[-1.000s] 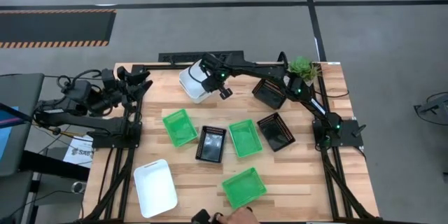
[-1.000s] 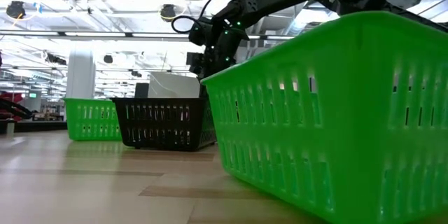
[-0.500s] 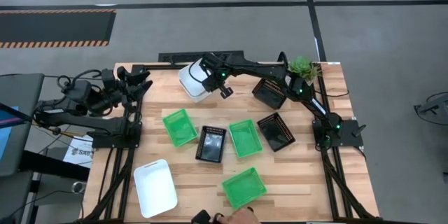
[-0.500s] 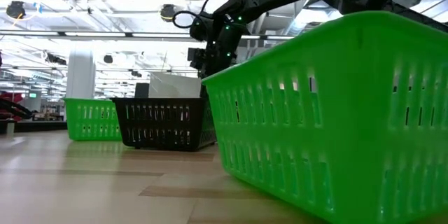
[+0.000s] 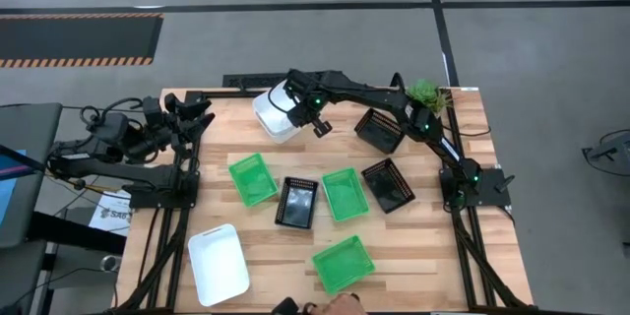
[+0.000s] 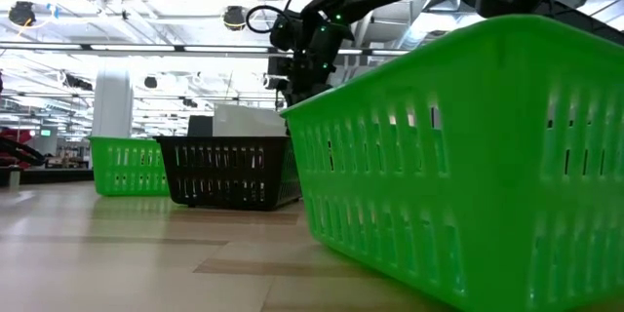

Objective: Stack baskets by color
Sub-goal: Stack the bottom right white bin on the top white bin, then stack the bottom white bin on the stacked white bin

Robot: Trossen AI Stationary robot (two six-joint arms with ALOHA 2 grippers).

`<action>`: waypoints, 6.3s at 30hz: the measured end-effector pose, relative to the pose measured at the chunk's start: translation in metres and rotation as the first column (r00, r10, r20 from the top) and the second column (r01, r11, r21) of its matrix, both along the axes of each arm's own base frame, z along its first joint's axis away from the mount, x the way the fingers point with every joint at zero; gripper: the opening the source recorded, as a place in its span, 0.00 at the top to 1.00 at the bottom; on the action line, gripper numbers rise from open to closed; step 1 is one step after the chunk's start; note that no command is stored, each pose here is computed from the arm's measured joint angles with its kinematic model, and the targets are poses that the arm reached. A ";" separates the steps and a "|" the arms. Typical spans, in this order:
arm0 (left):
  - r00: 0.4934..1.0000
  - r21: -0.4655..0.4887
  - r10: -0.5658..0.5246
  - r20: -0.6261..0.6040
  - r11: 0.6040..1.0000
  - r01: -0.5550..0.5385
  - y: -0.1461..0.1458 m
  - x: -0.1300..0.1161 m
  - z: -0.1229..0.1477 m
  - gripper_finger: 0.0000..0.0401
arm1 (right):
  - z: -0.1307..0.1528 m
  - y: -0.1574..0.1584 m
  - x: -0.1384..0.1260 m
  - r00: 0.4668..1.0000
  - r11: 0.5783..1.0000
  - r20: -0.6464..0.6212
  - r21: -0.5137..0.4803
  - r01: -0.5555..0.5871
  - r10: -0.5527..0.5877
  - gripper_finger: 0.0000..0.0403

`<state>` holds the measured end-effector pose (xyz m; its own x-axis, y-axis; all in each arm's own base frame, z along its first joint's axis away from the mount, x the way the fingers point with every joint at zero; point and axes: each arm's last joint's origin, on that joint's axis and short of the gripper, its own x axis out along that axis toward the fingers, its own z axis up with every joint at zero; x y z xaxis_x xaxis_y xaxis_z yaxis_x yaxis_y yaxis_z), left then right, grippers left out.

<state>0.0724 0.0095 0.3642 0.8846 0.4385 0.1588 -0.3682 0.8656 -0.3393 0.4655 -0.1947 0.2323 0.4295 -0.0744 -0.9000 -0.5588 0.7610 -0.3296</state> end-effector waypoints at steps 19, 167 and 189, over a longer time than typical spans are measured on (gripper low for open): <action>1.000 -0.009 -0.002 -0.014 1.000 0.001 0.000 0.000 -0.002 0.44 | 0.003 -0.005 -0.001 0.998 0.998 0.038 0.046 0.052 -0.053 0.66; 0.142 -0.168 -0.205 -0.968 0.957 0.237 -0.121 0.153 -0.031 0.44 | 0.050 0.377 -0.010 0.982 0.762 -0.151 0.620 0.186 -0.116 0.62; 0.743 -0.137 -0.119 -0.658 0.990 0.037 -0.072 0.038 0.077 0.44 | 0.082 0.344 0.035 0.873 0.796 0.482 0.497 -0.345 0.077 0.63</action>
